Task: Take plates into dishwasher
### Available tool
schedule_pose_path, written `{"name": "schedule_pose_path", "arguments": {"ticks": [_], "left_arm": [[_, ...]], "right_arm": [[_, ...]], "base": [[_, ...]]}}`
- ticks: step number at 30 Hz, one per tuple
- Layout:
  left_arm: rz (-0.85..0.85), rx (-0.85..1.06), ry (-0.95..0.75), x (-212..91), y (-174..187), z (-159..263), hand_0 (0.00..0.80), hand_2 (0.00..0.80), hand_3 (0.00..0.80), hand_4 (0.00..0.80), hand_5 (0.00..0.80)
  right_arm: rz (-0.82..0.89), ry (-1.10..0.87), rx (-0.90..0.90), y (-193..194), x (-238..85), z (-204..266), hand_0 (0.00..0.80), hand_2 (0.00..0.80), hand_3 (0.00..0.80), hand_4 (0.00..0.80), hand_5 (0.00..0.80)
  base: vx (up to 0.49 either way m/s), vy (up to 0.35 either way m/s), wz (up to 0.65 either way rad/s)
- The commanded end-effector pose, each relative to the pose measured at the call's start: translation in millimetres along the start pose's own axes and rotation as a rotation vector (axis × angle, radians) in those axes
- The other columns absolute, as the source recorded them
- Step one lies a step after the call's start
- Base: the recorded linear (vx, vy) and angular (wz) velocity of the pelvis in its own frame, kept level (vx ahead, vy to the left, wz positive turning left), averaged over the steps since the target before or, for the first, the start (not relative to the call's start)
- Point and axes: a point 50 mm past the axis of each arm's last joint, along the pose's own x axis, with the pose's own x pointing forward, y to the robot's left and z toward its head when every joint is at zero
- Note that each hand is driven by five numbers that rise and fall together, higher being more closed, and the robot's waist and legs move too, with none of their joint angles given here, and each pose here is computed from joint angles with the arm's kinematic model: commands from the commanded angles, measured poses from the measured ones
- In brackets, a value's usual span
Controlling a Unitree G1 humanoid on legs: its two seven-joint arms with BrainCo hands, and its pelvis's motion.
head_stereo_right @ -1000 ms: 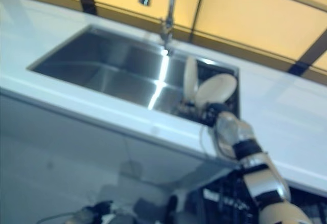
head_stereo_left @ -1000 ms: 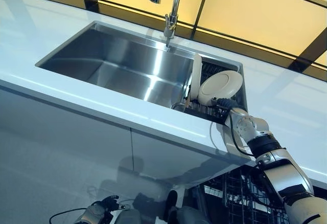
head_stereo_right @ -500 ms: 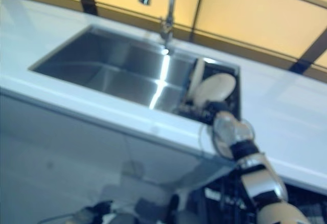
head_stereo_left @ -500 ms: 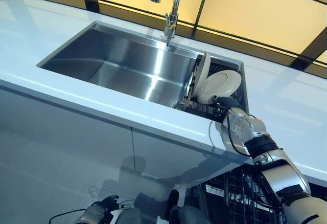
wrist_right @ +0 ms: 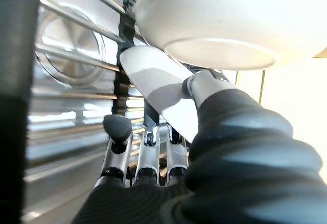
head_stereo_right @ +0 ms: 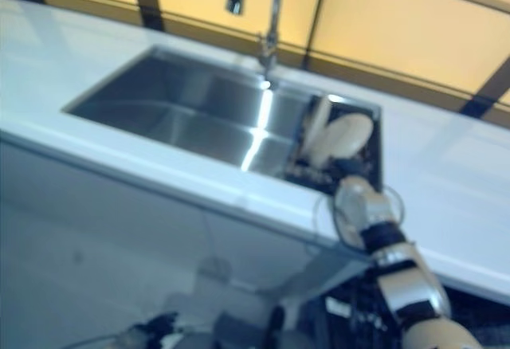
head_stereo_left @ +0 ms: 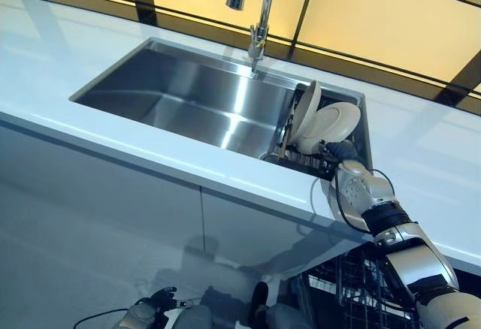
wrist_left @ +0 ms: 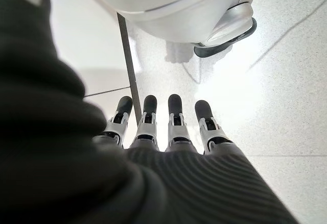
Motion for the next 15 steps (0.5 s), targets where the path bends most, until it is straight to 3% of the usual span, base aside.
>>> {"name": "schedule_pose_path", "arguments": {"ticks": [1,8,15], "left_arm": [[-0.054,0.041,0.027,-3,-19,-17,0.000,0.000,0.000,0.000,0.000],[-0.055,0.043,0.028,-4,-20,-22,0.000,0.000,0.000,0.000,0.000],[-0.055,0.045,0.036,-5,-19,-25,0.000,0.000,0.000,0.000,0.000]], "right_arm": [[-0.139,-0.411,-0.122,-36,-9,76,0.800,0.800,0.800,0.800,0.800],[-0.257,-0.597,-0.352,-58,-24,95,0.800,0.800,0.800,0.800,0.800],[-0.268,-0.655,-0.444,-67,-28,98,0.800,0.800,0.800,0.800,0.800]], "base": [[-0.052,0.031,0.01],[-0.053,0.027,-0.01],[-0.048,0.020,-0.04]]}}
